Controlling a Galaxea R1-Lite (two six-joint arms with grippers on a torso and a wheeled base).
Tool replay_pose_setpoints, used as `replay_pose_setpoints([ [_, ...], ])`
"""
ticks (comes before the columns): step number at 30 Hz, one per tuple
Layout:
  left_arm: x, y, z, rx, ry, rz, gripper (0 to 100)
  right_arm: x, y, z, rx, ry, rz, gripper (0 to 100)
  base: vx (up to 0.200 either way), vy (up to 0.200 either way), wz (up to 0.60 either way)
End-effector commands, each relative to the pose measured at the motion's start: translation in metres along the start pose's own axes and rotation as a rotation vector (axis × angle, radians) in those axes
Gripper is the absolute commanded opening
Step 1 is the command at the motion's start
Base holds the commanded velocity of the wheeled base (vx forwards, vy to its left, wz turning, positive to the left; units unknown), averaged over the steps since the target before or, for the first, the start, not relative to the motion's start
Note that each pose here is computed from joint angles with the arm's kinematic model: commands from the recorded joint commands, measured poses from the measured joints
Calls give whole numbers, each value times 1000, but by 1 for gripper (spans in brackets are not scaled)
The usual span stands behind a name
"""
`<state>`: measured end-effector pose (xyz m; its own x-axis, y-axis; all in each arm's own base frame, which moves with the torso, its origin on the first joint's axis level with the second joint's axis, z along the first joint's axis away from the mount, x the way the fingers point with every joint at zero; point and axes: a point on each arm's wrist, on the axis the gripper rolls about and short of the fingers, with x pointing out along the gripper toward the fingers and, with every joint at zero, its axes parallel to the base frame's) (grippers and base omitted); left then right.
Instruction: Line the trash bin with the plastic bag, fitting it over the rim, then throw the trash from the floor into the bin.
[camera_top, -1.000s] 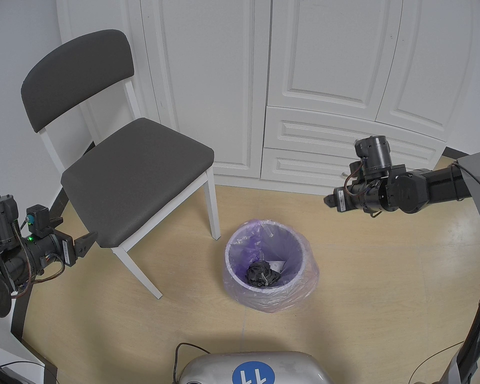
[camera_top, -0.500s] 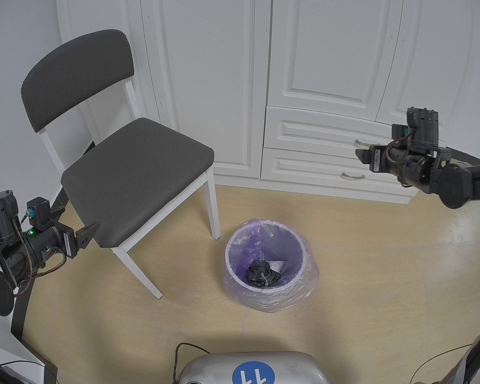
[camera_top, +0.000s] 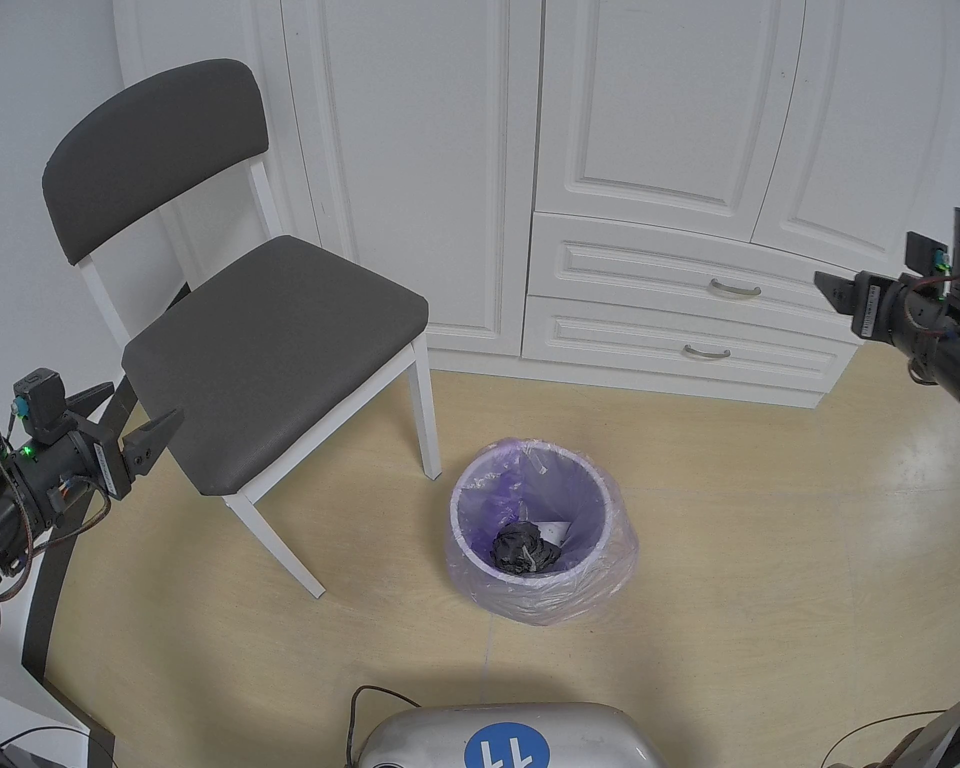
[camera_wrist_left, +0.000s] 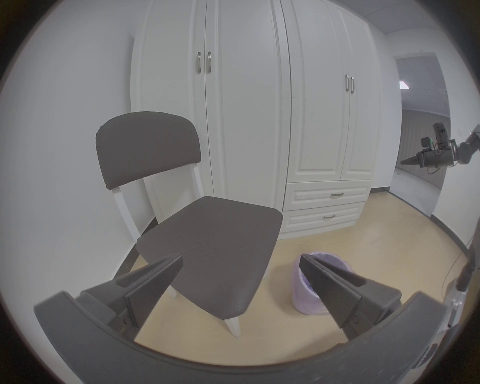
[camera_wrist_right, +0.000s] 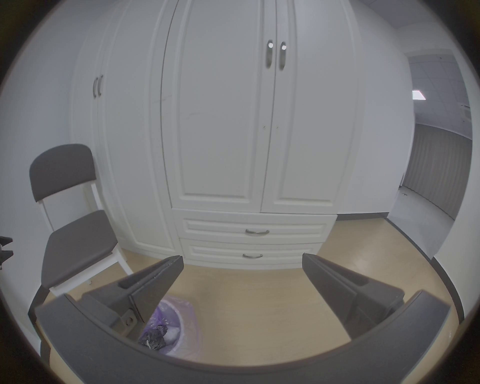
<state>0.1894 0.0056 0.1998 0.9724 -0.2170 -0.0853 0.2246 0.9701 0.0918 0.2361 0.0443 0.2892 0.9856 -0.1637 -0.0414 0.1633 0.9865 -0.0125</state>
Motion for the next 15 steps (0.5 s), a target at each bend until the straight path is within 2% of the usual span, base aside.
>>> replay_pose_setpoints([
  [1, -29, -12, 17, -30, -63, -30, 100, -45, -34, 16, 47, -103, -120, 100, 0, 0, 0],
  [6, -44, -19, 24, -56, -82, -58, 100, -64, -47, 18, 65, -141, -167, 100, 0, 0, 0],
  [11, -73, -26, 32, -65, -117, -65, 100, -113, -66, 34, 108, -271, -228, 100, 0, 0, 0],
  [14, -83, -27, 38, -81, -143, -64, 100, -130, -71, 36, 116, -289, -266, 100, 0, 0, 0],
  [15, -95, -29, 46, -98, -163, -63, 100, -153, -76, 35, 115, -281, -283, 100, 0, 0, 0],
])
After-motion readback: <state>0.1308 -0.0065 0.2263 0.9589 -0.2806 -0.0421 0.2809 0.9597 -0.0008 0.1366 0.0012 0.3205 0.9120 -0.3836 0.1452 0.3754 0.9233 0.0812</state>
